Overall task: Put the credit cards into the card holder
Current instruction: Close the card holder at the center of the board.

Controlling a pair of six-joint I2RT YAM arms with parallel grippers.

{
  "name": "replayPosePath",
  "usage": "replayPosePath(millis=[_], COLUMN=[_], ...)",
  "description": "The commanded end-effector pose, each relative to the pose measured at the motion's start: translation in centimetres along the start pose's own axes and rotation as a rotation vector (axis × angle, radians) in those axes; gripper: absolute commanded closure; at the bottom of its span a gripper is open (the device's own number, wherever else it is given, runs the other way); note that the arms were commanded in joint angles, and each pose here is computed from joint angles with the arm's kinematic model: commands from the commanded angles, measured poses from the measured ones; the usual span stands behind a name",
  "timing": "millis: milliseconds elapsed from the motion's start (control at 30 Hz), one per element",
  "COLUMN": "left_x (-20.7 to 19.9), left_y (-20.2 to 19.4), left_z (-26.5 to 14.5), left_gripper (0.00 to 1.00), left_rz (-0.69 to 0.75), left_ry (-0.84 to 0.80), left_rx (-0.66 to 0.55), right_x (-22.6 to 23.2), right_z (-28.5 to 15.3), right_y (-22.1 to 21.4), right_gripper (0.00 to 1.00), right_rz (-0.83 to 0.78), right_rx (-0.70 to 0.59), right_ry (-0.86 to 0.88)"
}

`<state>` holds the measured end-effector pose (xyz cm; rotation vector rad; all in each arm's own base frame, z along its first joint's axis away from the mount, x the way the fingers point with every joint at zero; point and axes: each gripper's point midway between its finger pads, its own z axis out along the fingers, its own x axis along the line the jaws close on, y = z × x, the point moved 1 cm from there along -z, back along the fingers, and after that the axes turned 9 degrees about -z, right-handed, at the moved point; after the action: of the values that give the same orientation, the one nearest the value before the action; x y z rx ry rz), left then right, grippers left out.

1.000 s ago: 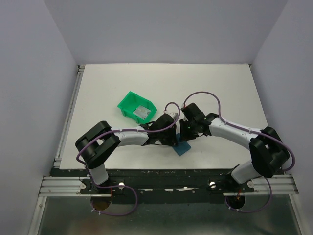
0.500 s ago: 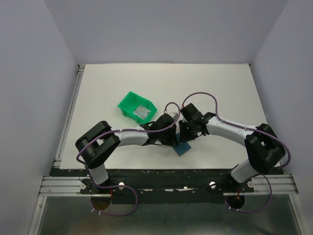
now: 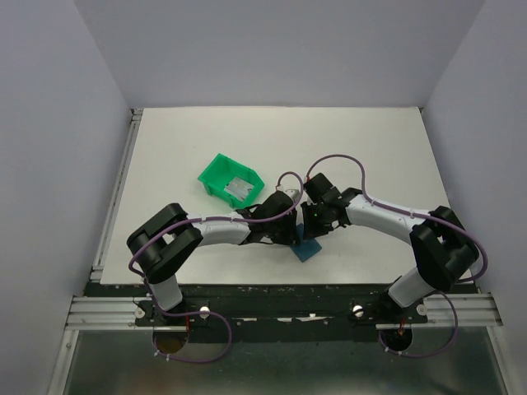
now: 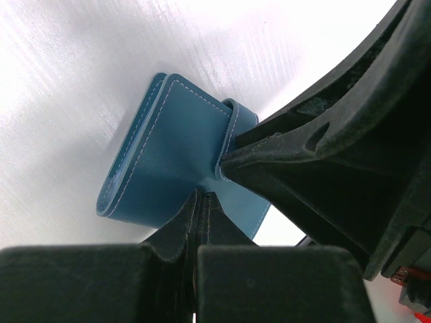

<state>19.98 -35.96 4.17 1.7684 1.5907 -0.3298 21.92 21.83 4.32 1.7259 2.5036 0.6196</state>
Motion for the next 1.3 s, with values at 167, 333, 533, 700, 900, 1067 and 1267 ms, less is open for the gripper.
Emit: replayPosePath(millis=[167, 333, 533, 700, 900, 1067, 1267], left_x=[3.3, 3.1, 3.2, 3.2, 3.2, 3.3, 3.3], left_y=[-2.4, -2.2, -2.2, -2.2, -2.3, -2.3, -2.2], left_z=[0.7, 0.8, 0.8, 0.8, 0.8, 0.9, 1.0], left_gripper=[1.00, 1.00, 1.00, 1.00, 1.00, 1.00, 1.00], left_rz=[-0.007, -0.004, -0.003, -0.004, -0.006, -0.005, -0.009], left_ry=[0.103, 0.100, 0.101, 0.101, 0.102, 0.103, 0.104], left_rx=[0.074, 0.072, 0.072, 0.072, 0.074, 0.077, 0.076], right_x=[-0.4, -0.4, -0.7, -1.0, -1.2, -0.8, -1.5], right_z=[0.7, 0.9, 1.3, 1.4, 1.1, 1.2, 1.9], right_y=[-0.2, -0.4, -0.9, -1.7, -2.7, -3.1, -3.6], right_gripper=[0.80, 0.81, 0.90, 0.99, 1.00, 1.00, 1.00], right_rz=[-0.015, -0.014, -0.016, -0.013, -0.006, 0.004, 0.009], right_rx=[0.023, 0.035, 0.052, 0.067, 0.057, 0.009, -0.010], right_ry=[-0.032, -0.037, -0.054, -0.072, -0.082, -0.059, -0.126])
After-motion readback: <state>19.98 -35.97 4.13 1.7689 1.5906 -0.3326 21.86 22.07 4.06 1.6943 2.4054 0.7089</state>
